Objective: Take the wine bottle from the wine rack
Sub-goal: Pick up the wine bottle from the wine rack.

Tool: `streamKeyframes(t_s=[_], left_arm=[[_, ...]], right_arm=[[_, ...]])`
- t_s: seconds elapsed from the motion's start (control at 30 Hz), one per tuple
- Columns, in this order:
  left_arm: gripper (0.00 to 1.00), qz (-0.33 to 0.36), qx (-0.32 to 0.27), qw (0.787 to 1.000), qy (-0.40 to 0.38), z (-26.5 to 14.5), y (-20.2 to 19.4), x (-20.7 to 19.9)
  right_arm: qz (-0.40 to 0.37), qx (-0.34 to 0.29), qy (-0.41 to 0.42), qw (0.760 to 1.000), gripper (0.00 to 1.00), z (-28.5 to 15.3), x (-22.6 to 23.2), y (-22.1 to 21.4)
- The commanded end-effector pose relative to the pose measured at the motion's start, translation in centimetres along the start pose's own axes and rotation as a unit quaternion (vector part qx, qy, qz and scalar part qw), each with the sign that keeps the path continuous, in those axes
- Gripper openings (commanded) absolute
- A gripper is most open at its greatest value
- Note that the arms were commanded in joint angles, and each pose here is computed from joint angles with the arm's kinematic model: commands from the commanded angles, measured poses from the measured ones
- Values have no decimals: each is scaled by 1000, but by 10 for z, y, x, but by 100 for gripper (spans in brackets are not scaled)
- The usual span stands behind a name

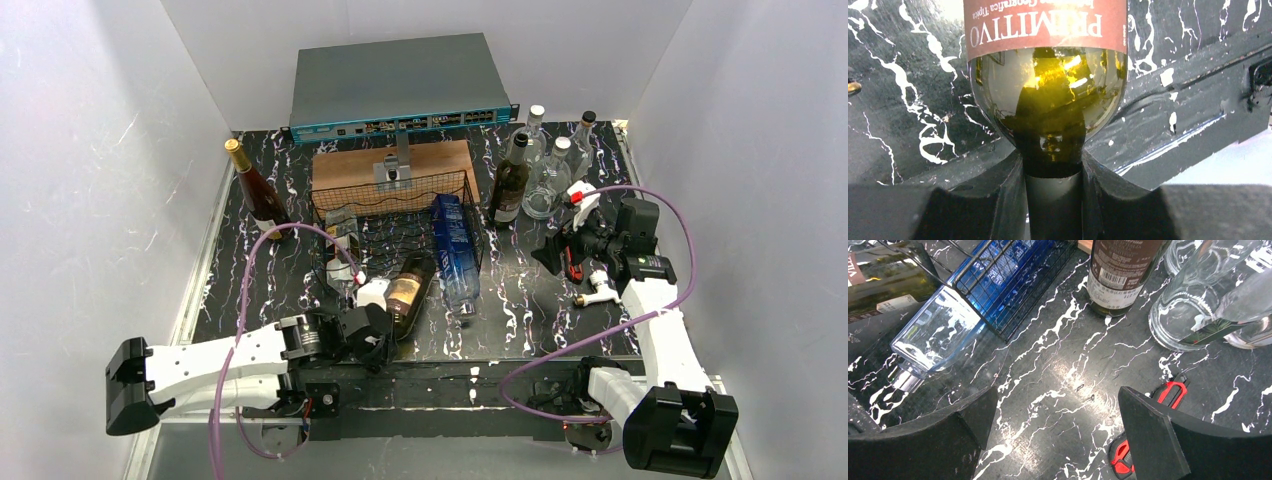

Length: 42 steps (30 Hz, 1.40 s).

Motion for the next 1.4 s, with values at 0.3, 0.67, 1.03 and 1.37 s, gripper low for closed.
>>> streamKeyframes(t_s=[0.3, 0.67, 1.03, 1.37], left_arm=[[0, 3, 13, 998, -61, -49, 7, -14], [0, -1, 65, 995, -73, -91, 5, -23], [0, -26, 167, 983, -65, -120, -10, -41], [0, -69, 245, 966, -55, -137, -8, -75]], right_arm=[[-23, -14, 0, 1000, 100, -3, 1, 5], [-44, -37, 84, 995, 100, -12, 30, 20], [-143, -52, 215, 965, 100, -26, 78, 40], [-274, -128, 374, 877, 100, -17, 152, 56]])
Point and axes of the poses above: each gripper's point midway between its finger pads, its own z axis out along the fingers, its own x axis along the line the jaws close on, y = z × x, the point moved 1 cm from there along -z, back along the fingers, and after that the axes turned 6 degrees about -z, right-handed, at the moved point
